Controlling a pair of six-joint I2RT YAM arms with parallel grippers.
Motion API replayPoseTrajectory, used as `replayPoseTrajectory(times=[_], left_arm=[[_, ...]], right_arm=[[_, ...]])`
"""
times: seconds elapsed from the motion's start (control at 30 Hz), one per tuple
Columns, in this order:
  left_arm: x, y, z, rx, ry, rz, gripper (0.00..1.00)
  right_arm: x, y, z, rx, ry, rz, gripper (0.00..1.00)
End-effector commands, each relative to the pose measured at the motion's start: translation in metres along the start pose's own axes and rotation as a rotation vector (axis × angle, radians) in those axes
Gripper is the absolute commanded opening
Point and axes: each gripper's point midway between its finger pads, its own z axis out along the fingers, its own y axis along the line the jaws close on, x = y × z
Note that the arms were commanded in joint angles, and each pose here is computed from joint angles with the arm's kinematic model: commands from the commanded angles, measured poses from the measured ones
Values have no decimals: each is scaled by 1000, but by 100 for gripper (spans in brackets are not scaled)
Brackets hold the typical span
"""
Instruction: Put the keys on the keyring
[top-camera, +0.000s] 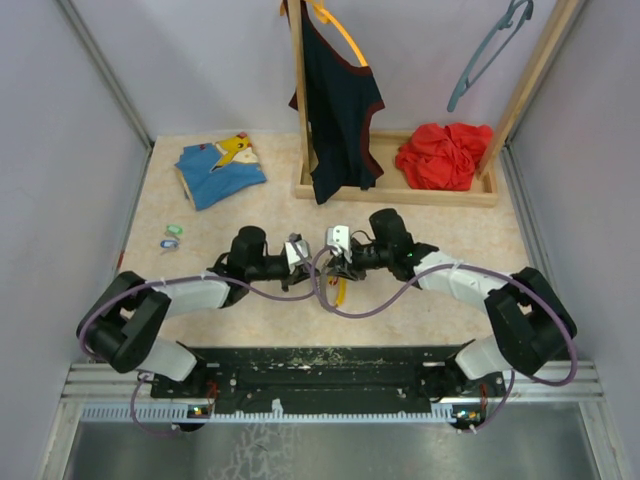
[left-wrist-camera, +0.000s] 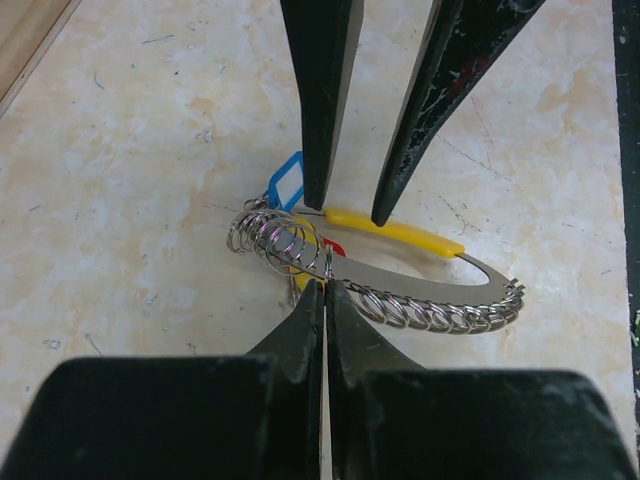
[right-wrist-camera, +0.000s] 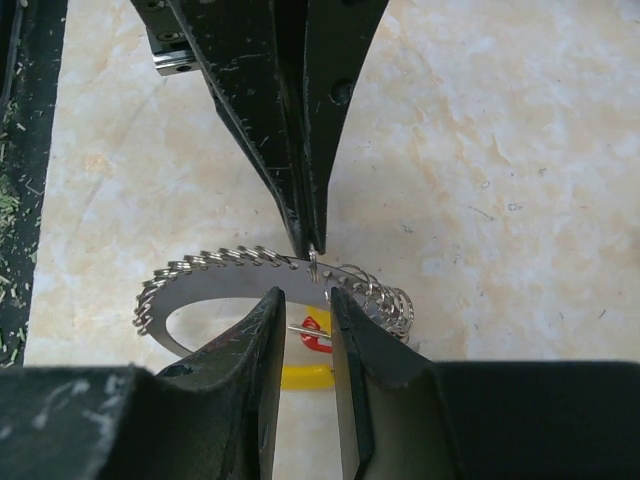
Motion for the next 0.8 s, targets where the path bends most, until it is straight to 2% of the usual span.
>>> replayPoseTrajectory(times=[0.0, 0.6, 0.77], left_arm=[[-9, -2, -1, 7, 32, 37, 0], [-21, -4, 0, 6, 18, 58, 0], [-25, -5, 0, 14, 7, 59, 0]], right_arm=[[-26, -9, 3, 22, -100, -80, 26], [-11, 5, 19, -91, -110, -38, 24], [-11, 3, 21, -93, -109, -38, 20]])
